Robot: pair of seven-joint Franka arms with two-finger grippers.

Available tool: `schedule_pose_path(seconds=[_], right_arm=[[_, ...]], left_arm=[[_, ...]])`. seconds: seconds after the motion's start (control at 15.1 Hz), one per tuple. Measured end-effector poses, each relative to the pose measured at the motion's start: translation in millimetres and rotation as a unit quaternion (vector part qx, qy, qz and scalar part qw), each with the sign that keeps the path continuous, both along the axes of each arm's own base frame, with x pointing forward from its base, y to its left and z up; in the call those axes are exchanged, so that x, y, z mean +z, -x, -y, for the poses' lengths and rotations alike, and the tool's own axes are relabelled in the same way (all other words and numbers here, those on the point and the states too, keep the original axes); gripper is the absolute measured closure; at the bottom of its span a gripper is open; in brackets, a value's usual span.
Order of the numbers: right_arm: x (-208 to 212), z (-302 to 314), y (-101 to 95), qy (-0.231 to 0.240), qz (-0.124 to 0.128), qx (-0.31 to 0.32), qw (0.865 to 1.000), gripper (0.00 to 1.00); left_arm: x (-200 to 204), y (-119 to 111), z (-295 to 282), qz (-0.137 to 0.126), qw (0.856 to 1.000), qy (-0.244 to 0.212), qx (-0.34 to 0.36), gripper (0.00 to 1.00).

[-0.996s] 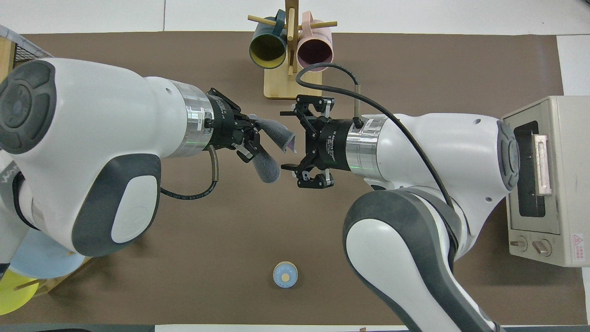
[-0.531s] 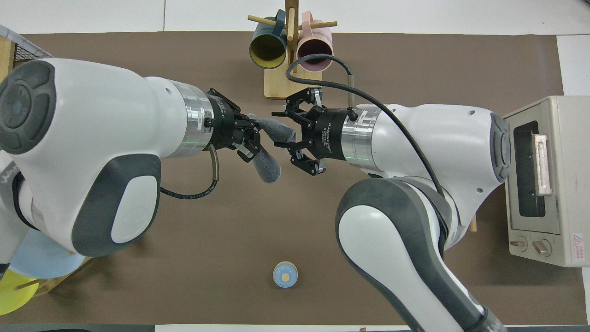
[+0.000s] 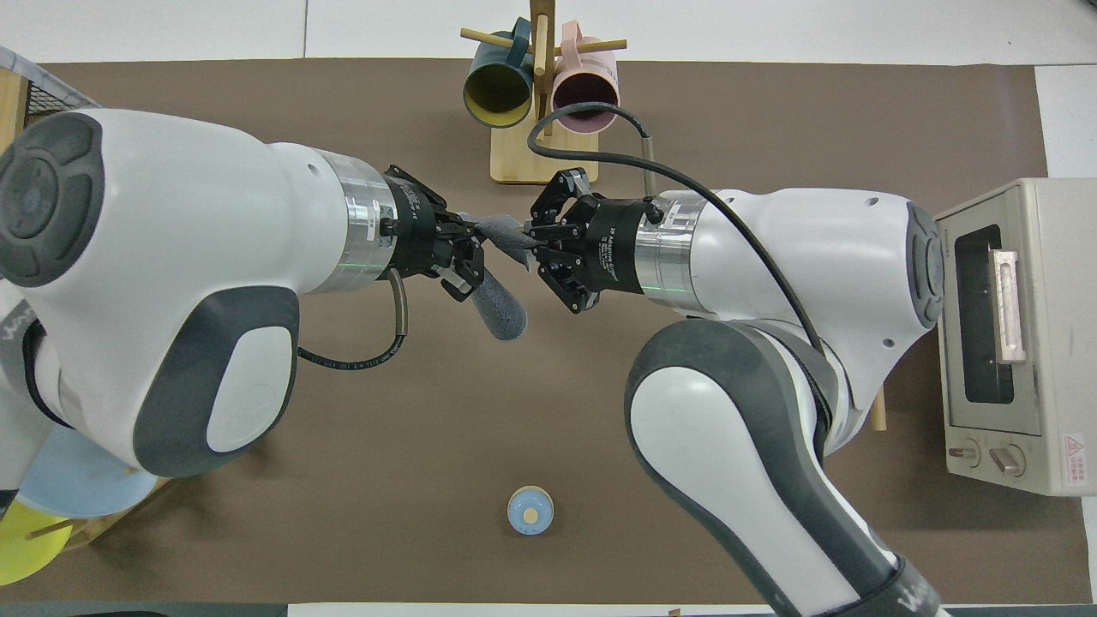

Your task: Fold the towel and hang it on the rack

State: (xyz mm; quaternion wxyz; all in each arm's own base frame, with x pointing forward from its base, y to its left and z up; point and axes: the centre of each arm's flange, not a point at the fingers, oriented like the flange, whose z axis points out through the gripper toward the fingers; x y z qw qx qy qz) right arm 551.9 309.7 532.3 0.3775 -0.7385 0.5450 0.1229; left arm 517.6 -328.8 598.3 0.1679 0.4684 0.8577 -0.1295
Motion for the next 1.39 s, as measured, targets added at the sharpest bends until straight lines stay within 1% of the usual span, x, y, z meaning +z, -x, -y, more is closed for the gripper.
schedule_pose_path(seconds=[0.07, 0.13, 0.2, 0.27, 0.33, 0.4, 0.46, 0.53, 0.6, 0.73, 0.93, 1.0, 1.13, 1.2, 1.26, 1.39], right_arm=[[-0.3, -0.1, 0.0, 0.000, 0.001, 0.001, 1.000, 0.98], [-0.7, -0.2, -0.1, 0.001, 0.001, 0.003, 1.000, 0.98], [-1.9, -1.0, 0.8, 0.004, 0.002, 0.011, 1.000, 0.98], [-4.6, -2.8, 3.2, 0.014, 0.007, 0.037, 0.999, 0.98], [-8.5, -3.8, 6.3, 0.036, 0.017, 0.076, 0.996, 0.98], [-13.7, -1.5, 8.8, 0.067, 0.028, 0.122, 0.990, 0.98], [-18.9, 6.1, 9.0, 0.100, 0.038, 0.165, 0.980, 0.98], [-23.7, 18.0, 7.6, 0.134, 0.049, 0.209, 0.967, 0.98], [-28.5, 32.7, 5.9, 0.167, 0.061, 0.258, 0.950, 0.98], [-35.3, 62.0, 2.7, 0.223, 0.083, 0.348, 0.907, 0.98], [-41.4, 108.6, -4.1, 0.287, 0.105, 0.458, 0.835, 0.98], [-42.8, 124.5, -6.4, 0.305, 0.107, 0.486, 0.812, 0.98], [-46.2, 160.8, -10.0, 0.341, 0.093, 0.531, 0.770, 0.98], [-47.8, 181.8, -11.7, 0.353, 0.083, 0.549, 0.753, 0.98], [-49.4, 204.2, -13.3, 0.360, 0.073, 0.563, 0.741, 0.98], [-51.9, 252.6, -16.1, 0.365, 0.052, 0.575, 0.730, 0.98]], left_arm=[[-0.3, 1.3, 2.0, 0.007, 1.000, -0.010, -0.005, 0.83], [-0.9, 4.3, 6.2, 0.011, 1.000, -0.017, -0.011, 0.70], [-2.1, 8.0, 10.3, 0.014, 0.999, -0.023, -0.017, 0.60], [-3.6, 10.9, 12.3, 0.017, 0.999, -0.027, -0.020, 0.49], [-5.4, 12.8, 13.0, 0.021, 0.999, -0.033, -0.022, 0.39], [-7.1, 13.8, 12.8, 0.025, 0.999, -0.039, -0.028, 0.29], [-8.6, 13.8, 11.6, 0.031, 0.998, -0.045, -0.039, 0.15], [-10.3, 13.3, 9.5, 0.037, 0.996, -0.051, -0.055, 0.05], [-13.4, 12.1, 5.6, 0.043, 0.995, -0.058, -0.075, 0.00], [-21.0, 6.1, -9.9, 0.061, 0.987, -0.077, -0.124, 0.00], [-28.4, -17.0, -56.1, 0.100, 0.966, -0.108, -0.211, 0.00], [-29.5, -26.4, -76.0, 0.111, 0.958, -0.119, -0.235, 0.00], [-34.7, -40.8, -112.5, 0.129, 0.938, -0.139, -0.290, 0.00], [-40.0, -46.2, -129.9, 0.133, 0.928, -0.149, -0.314, 0.00], [-45.2, -51.6, -149.1, 0.136, 0.919, -0.157, -0.336, 0.00], [-51.2, -60.3, -183.4, 0.147, 0.898, -0.168, -0.379, 0.00]])
